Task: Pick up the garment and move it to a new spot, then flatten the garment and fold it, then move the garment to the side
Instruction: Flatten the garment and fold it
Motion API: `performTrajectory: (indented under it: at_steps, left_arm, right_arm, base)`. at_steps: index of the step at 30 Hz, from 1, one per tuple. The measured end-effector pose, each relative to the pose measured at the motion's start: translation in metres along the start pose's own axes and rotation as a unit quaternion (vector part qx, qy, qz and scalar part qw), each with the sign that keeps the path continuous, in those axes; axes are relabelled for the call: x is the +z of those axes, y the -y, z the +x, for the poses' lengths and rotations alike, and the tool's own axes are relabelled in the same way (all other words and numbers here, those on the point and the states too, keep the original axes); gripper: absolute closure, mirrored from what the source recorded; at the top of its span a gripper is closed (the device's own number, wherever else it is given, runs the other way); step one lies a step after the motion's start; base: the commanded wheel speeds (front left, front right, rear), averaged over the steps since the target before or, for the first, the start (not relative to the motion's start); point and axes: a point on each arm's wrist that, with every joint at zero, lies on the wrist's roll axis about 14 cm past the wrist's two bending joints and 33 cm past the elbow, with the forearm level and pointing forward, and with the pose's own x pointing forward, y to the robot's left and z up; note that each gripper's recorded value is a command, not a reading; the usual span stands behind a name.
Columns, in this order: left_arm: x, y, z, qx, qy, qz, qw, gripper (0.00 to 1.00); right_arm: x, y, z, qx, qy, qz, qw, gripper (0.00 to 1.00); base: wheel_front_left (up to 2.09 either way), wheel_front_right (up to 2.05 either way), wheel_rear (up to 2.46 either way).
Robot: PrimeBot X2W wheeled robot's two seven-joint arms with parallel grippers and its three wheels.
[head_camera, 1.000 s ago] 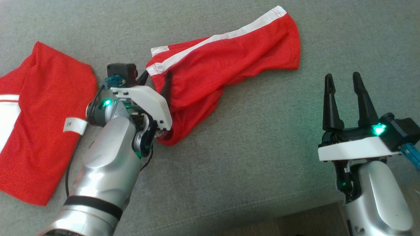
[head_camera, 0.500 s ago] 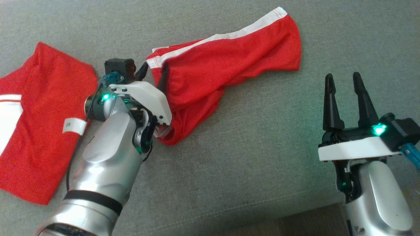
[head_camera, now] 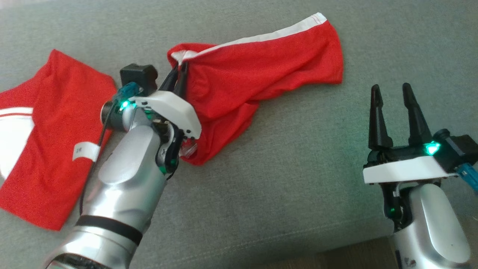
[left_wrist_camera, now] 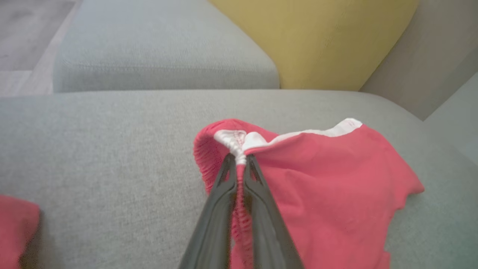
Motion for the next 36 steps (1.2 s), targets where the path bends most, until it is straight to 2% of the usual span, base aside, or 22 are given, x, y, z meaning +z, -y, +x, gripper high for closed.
performTrajectory:
  at_steps: [6, 12, 17, 20, 25, 32, 36]
  left_arm:
    - [0.036, 0.019, -0.014, -0.029, 0.065, 0.032, 0.997, 1.0]
    - [0.043, 0.027, -0.05, -0.034, 0.096, 0.06, 0.993, 1.0]
    - [0.085, 0.03, -0.065, -0.036, 0.155, 0.092, 0.983, 1.0]
    - [0.095, 0.042, -0.065, -0.052, 0.167, 0.102, 0.979, 1.0]
    - [0.119, 0.074, -0.048, -0.101, 0.188, 0.135, 0.968, 1.0]
    - [0.157, 0.144, -0.027, -0.199, 0.229, 0.165, 0.938, 1.0]
    - [0.186, 0.177, -0.02, -0.231, 0.264, 0.171, 0.921, 1.0]
  right_arm:
    - [0.006, -0.008, 0.003, 0.011, 0.009, 0.005, 1.0, 0.0]
    - [0.01, -0.025, 0.005, 0.033, 0.015, 0.009, 0.999, 0.0]
    - [0.019, -0.038, 0.004, 0.051, 0.026, 0.011, 0.998, 0.0]
    - [0.025, -0.038, 0.001, 0.051, 0.033, 0.012, 0.998, 0.0]
    - [0.036, -0.011, -0.007, 0.013, 0.049, 0.024, 0.998, 0.0]
    - [0.06, 0.035, -0.025, -0.053, 0.083, 0.043, 0.994, 0.0]
    - [0.064, 0.052, -0.038, -0.08, 0.088, 0.043, 0.992, 0.0]
  base:
    - [0.0, 0.0, 0.0]
    - [0.0, 0.0, 0.0]
    - [0.0, 0.0, 0.0]
    - [0.0, 0.0, 0.0]
    - [0.0, 0.0, 0.0]
    - [0.0, 0.0, 0.0]
    - [0.0, 0.0, 0.0]
